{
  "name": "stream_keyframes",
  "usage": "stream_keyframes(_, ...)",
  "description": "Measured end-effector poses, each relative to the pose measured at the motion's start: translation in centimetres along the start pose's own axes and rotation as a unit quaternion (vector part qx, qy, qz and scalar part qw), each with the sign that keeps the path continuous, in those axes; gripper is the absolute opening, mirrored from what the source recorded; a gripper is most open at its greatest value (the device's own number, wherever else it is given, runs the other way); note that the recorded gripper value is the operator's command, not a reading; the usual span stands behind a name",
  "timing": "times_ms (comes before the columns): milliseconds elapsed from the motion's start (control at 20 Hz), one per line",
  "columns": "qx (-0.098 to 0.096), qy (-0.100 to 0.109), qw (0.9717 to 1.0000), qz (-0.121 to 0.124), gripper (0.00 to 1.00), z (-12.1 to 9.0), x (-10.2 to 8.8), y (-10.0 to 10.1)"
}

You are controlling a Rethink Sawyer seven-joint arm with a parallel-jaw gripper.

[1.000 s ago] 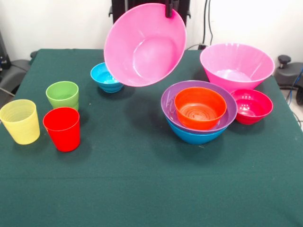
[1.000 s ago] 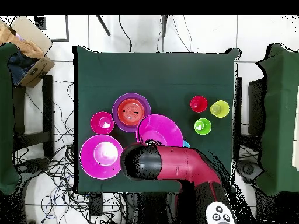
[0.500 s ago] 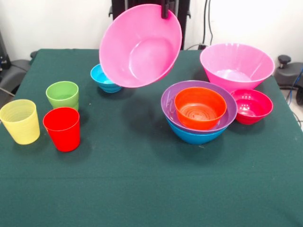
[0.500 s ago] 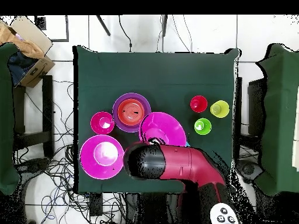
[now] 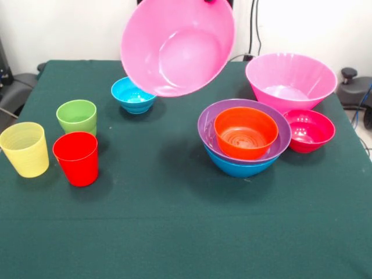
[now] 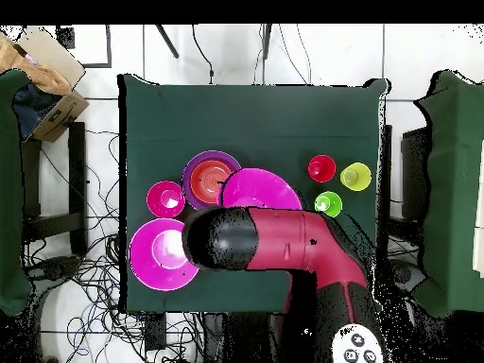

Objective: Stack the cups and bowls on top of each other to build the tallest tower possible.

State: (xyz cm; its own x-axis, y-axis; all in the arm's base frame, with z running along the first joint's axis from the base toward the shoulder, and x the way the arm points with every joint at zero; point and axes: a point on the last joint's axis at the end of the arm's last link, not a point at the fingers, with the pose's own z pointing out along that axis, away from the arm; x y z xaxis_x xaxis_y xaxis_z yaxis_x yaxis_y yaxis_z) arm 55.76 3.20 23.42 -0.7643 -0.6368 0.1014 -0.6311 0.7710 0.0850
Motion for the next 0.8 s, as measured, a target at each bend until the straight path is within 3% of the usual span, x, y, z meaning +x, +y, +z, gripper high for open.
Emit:
stream_keyframes(300,0.006,-0.008,0.9999,0.001,0.0,-1.5,-3.4,-0.5)
stream_keyframes(550,-0.008,-0.03,0.9987,0.04,0.0,0.3,-7.2,-1.0)
stream_keyframes(800,-0.036,-0.051,0.9931,0.099,0.0,3.3,-9.5,-1.8)
